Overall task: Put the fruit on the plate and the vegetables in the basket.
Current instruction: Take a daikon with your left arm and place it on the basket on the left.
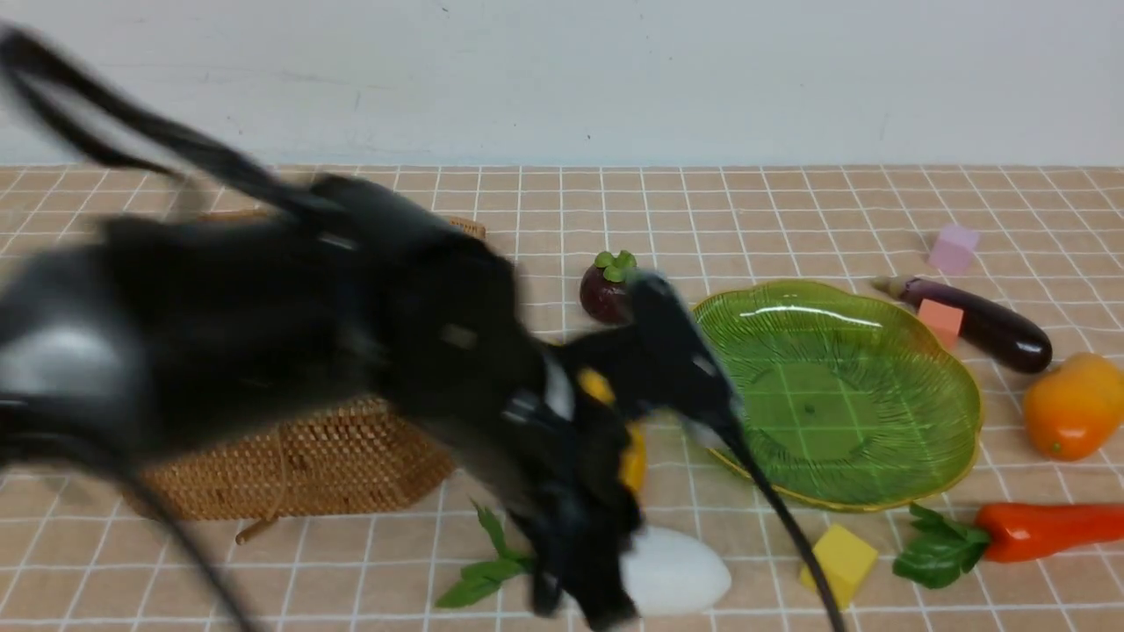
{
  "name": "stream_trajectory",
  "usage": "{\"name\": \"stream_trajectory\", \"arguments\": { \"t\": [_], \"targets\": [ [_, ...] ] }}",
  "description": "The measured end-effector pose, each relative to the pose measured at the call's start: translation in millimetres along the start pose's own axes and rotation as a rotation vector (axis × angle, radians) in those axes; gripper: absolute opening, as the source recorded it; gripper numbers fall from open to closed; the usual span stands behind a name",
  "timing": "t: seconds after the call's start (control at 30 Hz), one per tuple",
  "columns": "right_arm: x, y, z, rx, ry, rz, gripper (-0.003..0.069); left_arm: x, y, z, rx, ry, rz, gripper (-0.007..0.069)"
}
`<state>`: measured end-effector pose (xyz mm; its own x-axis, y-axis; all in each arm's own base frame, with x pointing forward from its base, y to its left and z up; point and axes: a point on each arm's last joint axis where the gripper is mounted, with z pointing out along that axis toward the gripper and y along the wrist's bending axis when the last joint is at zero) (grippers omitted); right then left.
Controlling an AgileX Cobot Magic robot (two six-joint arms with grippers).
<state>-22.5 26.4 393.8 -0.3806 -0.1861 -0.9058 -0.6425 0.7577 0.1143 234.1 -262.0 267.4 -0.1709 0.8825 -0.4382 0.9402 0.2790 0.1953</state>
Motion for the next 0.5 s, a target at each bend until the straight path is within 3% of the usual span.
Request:
{"name": "stream_trajectory", "arguments": {
  "t": [0.07, 0.1, 0.2, 0.27, 0.37, 0.5],
  "targets": [
    [1, 1, 0, -0.007, 0.007, 0.003, 0.0105, -4, 0, 9, 0.001, 0.001, 0.030, 0.0384],
    [1, 2, 0, -0.019, 0.016, 0.006, 0.0106, -8, 2, 21, 0.002, 0.008, 0.063, 0.0453],
    [3, 4, 0, -0.044, 0.031, 0.015, 0.0109, -9, 4, 49, 0.011, 0.035, 0.169, 0.0566],
    [3, 5, 0, -0.050, 0.030, 0.018, 0.0109, -7, 4, 62, 0.025, 0.056, 0.240, 0.0598],
    [3, 5, 0, -0.058, 0.028, 0.022, 0.0109, -1, 3, 93, 0.049, 0.091, 0.377, 0.0610],
    [2, 6, 0, -0.067, 0.027, 0.028, 0.0109, 3, 1, 113, 0.062, 0.108, 0.422, 0.0552]
  ]
}}
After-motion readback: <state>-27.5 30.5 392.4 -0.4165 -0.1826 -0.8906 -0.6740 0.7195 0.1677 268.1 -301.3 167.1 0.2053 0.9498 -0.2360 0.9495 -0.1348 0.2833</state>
